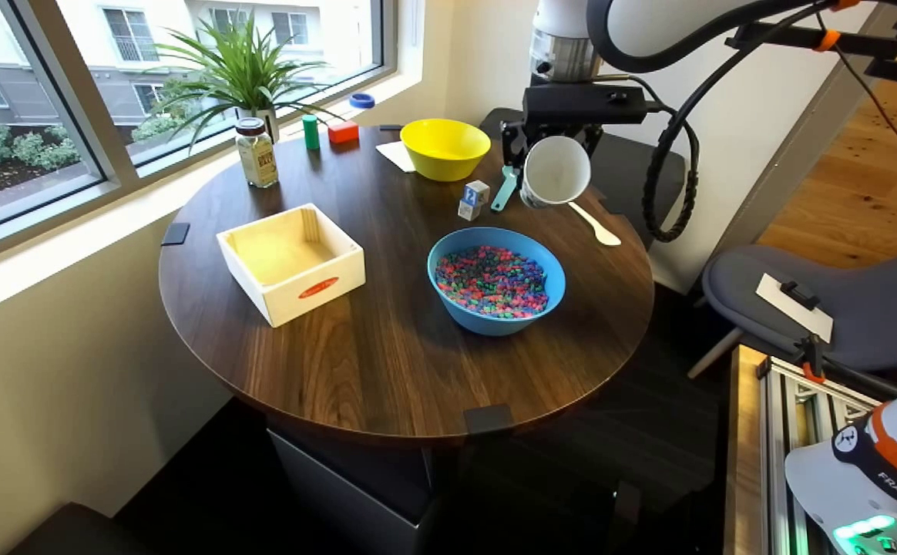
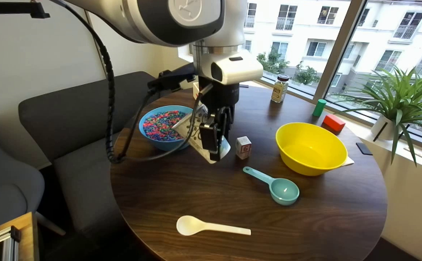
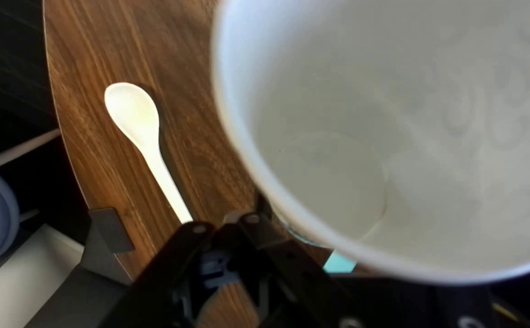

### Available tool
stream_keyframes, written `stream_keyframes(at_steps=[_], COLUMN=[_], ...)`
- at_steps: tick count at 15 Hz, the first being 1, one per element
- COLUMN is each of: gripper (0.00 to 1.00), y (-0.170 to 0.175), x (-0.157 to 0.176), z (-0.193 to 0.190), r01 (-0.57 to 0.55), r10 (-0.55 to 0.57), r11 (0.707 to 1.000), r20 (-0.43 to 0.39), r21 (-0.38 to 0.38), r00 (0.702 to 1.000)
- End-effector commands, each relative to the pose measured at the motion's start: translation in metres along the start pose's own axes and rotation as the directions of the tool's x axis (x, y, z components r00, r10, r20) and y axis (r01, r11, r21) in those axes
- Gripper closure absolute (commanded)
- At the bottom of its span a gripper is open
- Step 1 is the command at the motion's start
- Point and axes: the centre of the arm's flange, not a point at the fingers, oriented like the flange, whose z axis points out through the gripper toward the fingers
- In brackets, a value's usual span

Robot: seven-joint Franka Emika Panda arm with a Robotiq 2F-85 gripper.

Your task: Use the cup to scoop the content in the blue bowl and pour it in the yellow bowl

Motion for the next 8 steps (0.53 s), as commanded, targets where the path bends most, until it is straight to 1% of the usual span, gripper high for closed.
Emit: stream_keyframes(at_steps=[1, 5, 8], gripper=[0.62, 0.62, 0.62], y=[-0.034, -0.063, -0.077], x=[-0.028, -0.062, -0.080], z=[-0.018, -0.024, -0.024], r01=[0.044, 0.037, -0.001], r10=[-0.050, -0.065, -0.058], r11=[0.996, 0.988, 0.979], r20=[-0.087, -0.188, -0.284], r21=[-0.071, -0.147, -0.202], r00=[0.995, 0.980, 0.957])
